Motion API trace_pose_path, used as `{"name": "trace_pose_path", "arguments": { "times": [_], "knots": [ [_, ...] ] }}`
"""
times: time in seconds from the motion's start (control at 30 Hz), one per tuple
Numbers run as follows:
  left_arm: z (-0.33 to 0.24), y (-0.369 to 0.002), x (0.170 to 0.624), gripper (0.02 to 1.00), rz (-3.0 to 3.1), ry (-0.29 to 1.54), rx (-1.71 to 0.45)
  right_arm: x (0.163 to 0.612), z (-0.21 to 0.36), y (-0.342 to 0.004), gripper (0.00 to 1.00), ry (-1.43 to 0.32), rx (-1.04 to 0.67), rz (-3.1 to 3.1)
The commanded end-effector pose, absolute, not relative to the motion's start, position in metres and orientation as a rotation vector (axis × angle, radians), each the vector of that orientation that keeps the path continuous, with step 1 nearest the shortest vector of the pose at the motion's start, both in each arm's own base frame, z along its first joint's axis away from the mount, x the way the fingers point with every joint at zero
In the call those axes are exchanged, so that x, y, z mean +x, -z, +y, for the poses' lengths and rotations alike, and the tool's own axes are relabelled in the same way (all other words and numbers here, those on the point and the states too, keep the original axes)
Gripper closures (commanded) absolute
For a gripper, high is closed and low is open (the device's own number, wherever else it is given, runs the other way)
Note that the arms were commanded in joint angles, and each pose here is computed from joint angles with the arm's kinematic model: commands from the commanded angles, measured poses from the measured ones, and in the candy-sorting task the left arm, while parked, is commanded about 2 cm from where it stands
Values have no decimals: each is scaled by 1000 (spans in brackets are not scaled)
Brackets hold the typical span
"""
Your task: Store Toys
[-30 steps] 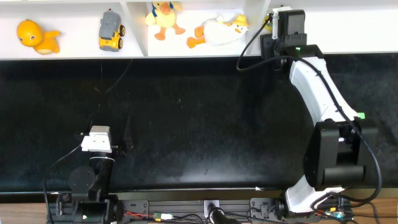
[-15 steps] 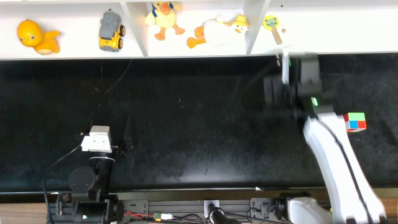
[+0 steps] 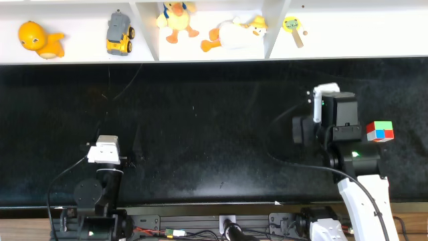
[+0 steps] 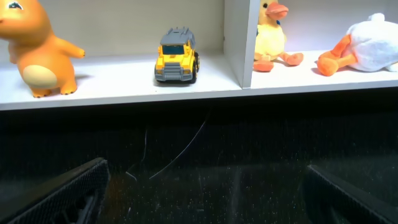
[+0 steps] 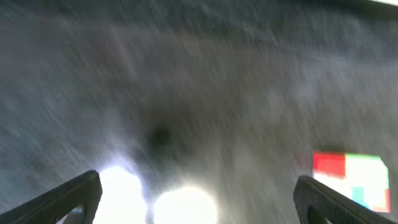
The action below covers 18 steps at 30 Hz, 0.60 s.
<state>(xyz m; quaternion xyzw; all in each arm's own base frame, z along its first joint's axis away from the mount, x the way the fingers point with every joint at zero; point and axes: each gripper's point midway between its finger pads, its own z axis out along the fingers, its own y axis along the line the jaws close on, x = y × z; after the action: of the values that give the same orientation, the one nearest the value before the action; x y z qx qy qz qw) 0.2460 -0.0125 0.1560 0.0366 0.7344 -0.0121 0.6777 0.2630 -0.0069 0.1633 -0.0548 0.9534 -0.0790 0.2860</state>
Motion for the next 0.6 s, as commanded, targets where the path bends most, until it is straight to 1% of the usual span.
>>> {"name": "trace_pose_path", "arguments": {
  "times": [0.03,0.13,0.23,0.27,0.33,0.43,0.53,0.6],
  "knots": [
    [-11,-157,246,20,1644,9,90,267,11,-166,3,34,-146,2508],
    [-11,-157,246,20,1644,9,90,265,-19,-160,3,105,-128,2523],
    [-11,-157,246,20,1644,9,90,253,-67,-147,5,219,-142,2560],
    [-11,-157,246,20,1644,9,90,246,-86,-144,3,244,-122,2572],
    [-11,-157,246,23,1644,9,90,233,-115,-142,5,256,-60,2572],
    [-11,-157,246,23,1644,9,90,222,-151,-145,3,307,-161,2523],
    [-11,-157,246,20,1644,9,90,213,-184,-143,3,355,-136,2505],
    [-11,-157,246,20,1644,9,90,210,-200,-135,3,360,-123,2525]
  ]
}}
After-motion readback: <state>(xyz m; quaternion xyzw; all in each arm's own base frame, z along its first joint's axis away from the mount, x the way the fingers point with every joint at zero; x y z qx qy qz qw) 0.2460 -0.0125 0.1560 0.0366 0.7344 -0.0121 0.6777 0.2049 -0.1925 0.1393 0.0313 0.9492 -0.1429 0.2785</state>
